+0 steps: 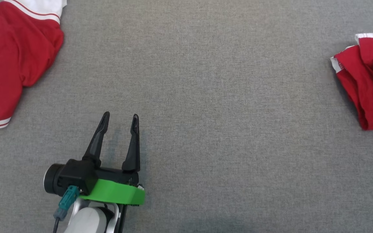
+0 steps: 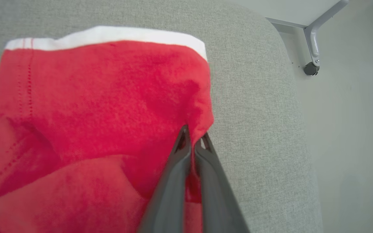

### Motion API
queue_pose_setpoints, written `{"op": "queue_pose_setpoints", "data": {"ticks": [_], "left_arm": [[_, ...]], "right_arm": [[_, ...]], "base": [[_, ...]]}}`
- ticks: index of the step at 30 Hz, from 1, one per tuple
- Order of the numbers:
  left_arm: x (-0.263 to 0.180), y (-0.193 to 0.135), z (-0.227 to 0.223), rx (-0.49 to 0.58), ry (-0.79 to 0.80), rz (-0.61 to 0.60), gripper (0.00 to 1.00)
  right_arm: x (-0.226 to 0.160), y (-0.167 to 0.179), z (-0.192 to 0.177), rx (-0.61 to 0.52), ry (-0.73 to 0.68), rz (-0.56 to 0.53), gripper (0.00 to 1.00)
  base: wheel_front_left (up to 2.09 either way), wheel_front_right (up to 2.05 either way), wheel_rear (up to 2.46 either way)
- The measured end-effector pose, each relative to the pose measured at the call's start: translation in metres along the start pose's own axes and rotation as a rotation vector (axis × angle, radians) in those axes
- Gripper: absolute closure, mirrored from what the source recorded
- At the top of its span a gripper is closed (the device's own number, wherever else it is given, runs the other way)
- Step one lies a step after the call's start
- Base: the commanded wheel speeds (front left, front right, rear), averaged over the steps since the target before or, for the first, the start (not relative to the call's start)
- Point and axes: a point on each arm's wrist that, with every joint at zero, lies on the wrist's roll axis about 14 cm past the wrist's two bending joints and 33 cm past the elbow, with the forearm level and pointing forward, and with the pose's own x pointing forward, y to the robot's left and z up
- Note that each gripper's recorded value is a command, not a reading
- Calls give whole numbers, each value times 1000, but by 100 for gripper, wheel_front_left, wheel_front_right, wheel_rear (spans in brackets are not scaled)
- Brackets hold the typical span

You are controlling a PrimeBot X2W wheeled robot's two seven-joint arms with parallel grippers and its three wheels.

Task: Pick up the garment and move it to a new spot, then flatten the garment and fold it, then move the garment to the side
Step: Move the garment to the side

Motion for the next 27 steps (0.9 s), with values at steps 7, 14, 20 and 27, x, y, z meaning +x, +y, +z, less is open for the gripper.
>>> {"op": "queue_pose_setpoints", "data": {"ticks": [7,14,20,27], "left_arm": [[-2,1,-7,14,31,-5,0],[7,8,6,40,2,4,0],[6,11,-4,43,36,14,0],[2,13,6,51,14,26,0]], "right_arm": [[1,-40,-4,-12,-1,-98,100],[7,-64,9,-24,-60,-168,100],[20,-65,-4,-22,-57,-201,0],[6,-81,-4,-26,-107,-257,0]], "base": [[0,0,0],[0,0,0],[0,0,0],[0,0,0]]}}
